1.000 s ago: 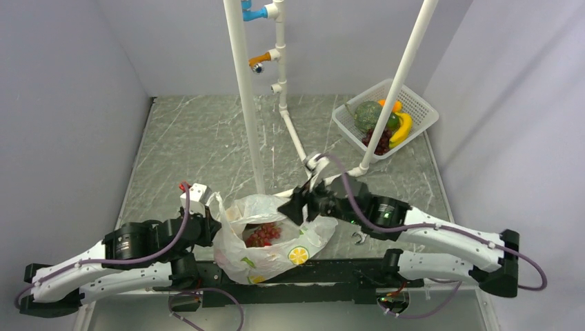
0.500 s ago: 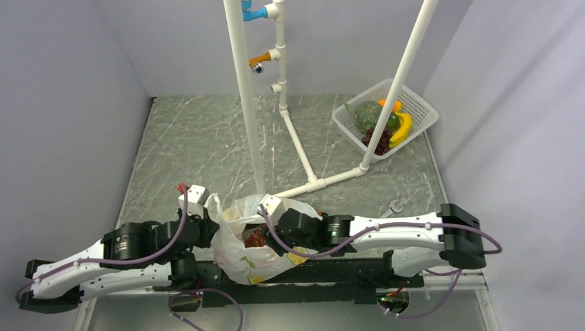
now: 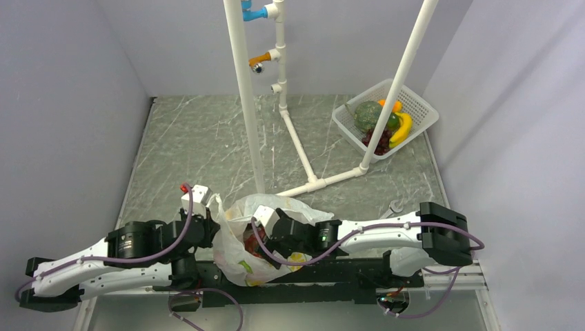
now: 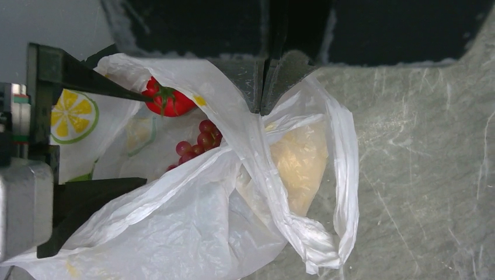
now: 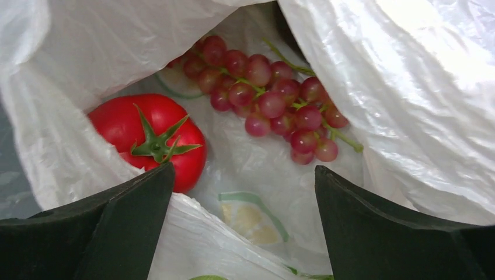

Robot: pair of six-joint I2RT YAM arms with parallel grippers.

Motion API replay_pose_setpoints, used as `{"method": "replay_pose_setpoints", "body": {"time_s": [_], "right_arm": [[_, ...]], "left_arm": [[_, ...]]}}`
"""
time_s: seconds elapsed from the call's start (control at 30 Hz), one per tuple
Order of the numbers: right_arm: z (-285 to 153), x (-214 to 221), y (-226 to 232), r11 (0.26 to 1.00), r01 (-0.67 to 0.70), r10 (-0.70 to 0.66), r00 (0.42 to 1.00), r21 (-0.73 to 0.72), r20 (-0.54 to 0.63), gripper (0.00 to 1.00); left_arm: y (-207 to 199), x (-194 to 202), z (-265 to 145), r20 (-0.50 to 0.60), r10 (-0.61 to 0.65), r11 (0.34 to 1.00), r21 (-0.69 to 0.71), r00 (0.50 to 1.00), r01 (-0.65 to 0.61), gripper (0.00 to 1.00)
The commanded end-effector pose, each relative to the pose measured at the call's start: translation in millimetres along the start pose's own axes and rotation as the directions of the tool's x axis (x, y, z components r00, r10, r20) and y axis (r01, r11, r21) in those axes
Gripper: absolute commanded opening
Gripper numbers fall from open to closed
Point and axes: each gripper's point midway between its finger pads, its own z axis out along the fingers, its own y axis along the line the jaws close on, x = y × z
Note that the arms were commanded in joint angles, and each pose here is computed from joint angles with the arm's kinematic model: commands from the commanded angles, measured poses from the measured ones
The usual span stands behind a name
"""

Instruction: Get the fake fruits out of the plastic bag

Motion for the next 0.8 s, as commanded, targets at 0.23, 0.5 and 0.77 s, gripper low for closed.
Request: {"method": "replay_pose_setpoints", "body": {"time_s": [0.23,0.5,0.77], "right_arm": [[-8,-37,37,0.990,-0.001,0.016,0.994,-0.141,0.107,0.99],[-26,-60,44,0.983,0.050,-0.023,0.989,-0.179,0.146,0.99],[3,-28,61,0.972,0.072,-0.062,0.997,-0.222,0.054,0.99]], "left_arm": [[-1,-9,-3,0.024,-0.015,1.000,-0.011,1.000,0.016,0.00],[-1,-10,-4,0.030,-0.022,1.000,-0.002,0.999,0.022,0.00],[0,-8,-3,0.020,-0.013,1.000,-0.017,1.000,0.014,0.00]]}}
